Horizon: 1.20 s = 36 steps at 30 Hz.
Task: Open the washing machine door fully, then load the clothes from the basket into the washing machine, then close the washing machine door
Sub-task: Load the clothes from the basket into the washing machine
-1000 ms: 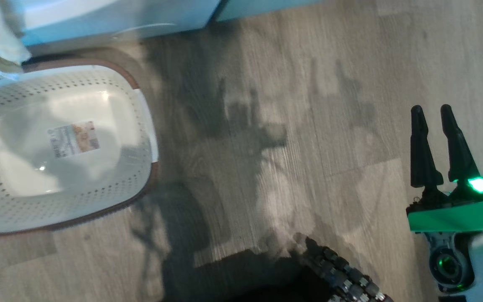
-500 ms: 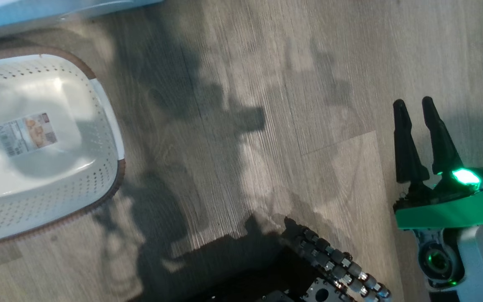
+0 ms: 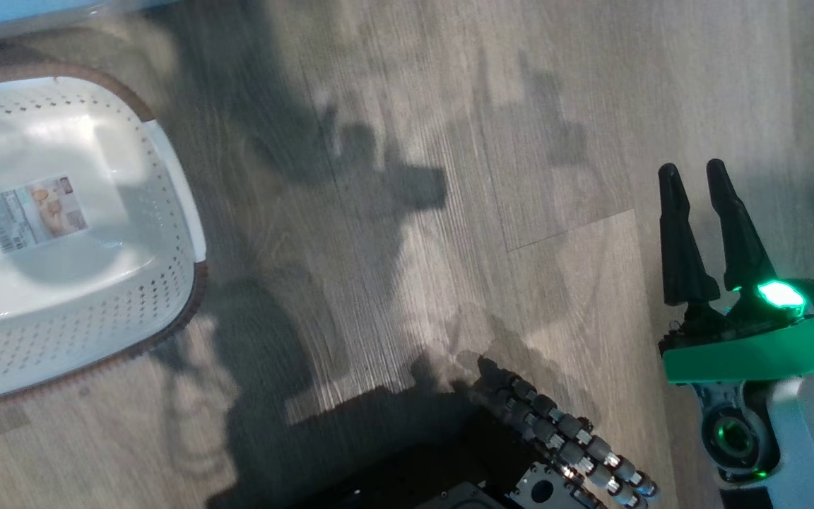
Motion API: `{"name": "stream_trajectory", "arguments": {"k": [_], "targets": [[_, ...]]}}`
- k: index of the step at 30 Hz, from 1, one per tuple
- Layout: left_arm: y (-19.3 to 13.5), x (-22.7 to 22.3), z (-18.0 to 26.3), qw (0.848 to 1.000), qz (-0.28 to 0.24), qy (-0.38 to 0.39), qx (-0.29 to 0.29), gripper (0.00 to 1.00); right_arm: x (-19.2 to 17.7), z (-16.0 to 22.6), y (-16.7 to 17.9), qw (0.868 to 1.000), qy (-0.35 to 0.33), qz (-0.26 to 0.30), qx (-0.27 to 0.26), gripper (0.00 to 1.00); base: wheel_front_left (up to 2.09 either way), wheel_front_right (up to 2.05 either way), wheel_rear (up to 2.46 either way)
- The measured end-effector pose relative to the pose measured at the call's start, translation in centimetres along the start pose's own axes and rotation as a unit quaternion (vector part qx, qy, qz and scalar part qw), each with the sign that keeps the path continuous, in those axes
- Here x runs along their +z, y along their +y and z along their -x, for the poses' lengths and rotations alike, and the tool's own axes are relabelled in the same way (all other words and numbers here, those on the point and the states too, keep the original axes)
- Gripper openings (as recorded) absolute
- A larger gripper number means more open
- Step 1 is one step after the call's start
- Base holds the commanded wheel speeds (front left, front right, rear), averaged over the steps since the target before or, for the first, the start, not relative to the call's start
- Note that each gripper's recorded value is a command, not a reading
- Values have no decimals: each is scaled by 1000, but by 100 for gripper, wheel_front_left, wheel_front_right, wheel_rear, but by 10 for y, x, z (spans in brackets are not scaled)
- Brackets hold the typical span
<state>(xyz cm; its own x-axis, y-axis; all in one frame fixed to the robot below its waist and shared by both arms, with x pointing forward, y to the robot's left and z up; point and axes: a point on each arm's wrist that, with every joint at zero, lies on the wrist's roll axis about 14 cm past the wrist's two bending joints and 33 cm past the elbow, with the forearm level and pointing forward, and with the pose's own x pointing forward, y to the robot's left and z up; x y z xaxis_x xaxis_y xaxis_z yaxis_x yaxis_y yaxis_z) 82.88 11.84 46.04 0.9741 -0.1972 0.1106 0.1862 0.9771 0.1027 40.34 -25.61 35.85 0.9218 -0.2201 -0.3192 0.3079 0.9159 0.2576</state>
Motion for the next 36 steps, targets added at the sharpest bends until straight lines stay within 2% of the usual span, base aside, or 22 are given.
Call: {"name": "stream_trajectory", "arguments": {"k": [8, 9, 10, 11, 24, 36], "targets": [[0, -37, 10, 994, 48, 98, 8, 0, -1, -11, 8, 1000, -4, 1, 15, 100, 0, 0, 0], [2, -37, 10, 994, 48, 100, 12, 16, 0, -12, 9, 1000, -5, 0, 19, 100, 0, 0, 0], [3, -36, 11, 993, 49, 103, 13, 49, 0, -14, 11, 1000, -6, 0, 22, 100, 0, 0, 0], [4, -36, 12, 993, 52, 107, 14, 100, 1, -15, 12, 1000, -7, 0, 24, 100, 0, 0, 0], [1, -41, 37, 990, 53, 126, 18, 100, 10, -18, 18, 999, -22, 4, 34, 100, 0, 0, 0], [-24, -3, 91, 997, 42, 63, -4, 100, 27, -22, 32, 997, -52, 21, 59, 100, 0, 0, 0]]}}
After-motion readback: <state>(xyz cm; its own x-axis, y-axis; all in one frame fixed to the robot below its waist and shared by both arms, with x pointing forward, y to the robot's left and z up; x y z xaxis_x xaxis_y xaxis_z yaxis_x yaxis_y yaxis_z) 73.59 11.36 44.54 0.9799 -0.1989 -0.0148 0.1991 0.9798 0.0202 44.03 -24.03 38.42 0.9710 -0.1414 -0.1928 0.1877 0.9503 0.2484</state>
